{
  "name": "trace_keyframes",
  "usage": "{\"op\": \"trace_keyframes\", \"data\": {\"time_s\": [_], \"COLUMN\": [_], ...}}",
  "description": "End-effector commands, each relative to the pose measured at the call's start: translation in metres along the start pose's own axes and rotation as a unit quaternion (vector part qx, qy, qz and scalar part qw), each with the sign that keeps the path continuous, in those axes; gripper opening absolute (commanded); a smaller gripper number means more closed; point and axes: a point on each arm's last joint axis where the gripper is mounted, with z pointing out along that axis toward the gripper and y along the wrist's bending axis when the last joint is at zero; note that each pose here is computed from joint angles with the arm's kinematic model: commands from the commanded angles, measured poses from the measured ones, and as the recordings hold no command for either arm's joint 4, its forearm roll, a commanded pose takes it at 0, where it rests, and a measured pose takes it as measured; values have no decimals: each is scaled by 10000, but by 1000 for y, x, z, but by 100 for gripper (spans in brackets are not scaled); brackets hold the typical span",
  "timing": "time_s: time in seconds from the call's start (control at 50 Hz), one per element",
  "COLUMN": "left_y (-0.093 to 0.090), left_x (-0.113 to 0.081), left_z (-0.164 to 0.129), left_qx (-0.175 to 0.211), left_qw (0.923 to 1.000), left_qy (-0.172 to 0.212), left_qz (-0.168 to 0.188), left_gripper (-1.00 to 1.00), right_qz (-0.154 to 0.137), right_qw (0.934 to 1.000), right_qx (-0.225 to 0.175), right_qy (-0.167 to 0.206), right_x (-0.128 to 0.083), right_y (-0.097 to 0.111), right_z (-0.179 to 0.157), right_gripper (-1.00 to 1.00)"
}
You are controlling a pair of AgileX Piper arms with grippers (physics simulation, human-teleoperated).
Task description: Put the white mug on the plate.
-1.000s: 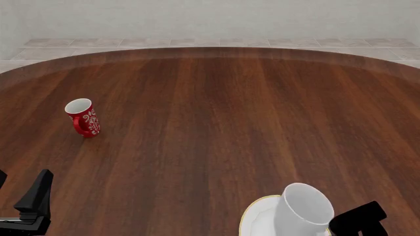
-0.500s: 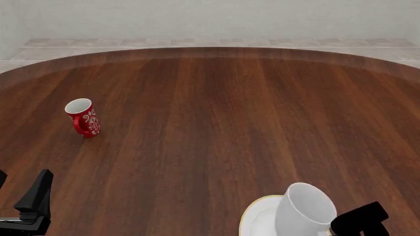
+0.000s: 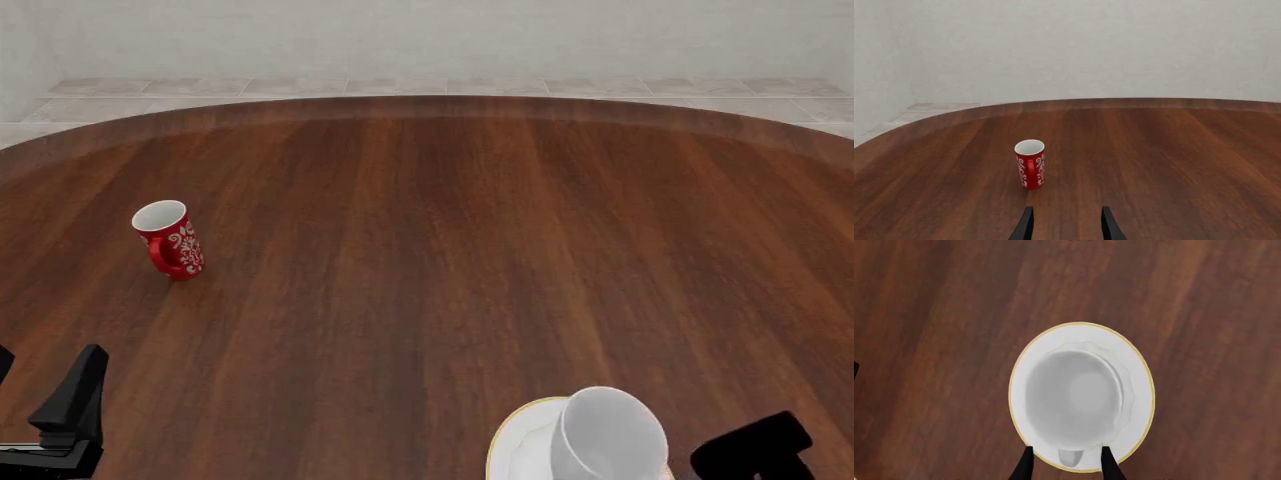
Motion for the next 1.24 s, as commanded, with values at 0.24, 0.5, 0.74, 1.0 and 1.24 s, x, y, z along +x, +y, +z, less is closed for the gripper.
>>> {"op": "trace_keyframes", "data": {"time_s": [0.24,0.5,0.74,1.0,1.24], "left_y": [0,0,0,0,0], "left_x": [0,0,0,0,0], "left_z": [0,0,0,0,0], "left_qx": [0,0,0,0,0], "left_qw": [10000,10000,10000,10000,10000], "left_qy": [0,0,0,-1,0], "left_qz": [0,0,0,1,-1], "left_gripper": [100,100,100,100,100], "right_qz": [-27,-92,-132,-52,20], "right_qw": [9999,9996,9989,9968,9938], "right_qx": [50,15,-64,-128,-285], "right_qy": [-95,-264,-455,-784,-1079], "right_x": [2,4,5,-1,-4], "right_y": [-3,-4,-3,-1,1], "right_z": [-24,-60,-92,-110,-126], "right_gripper": [100,100,100,100,100]}}
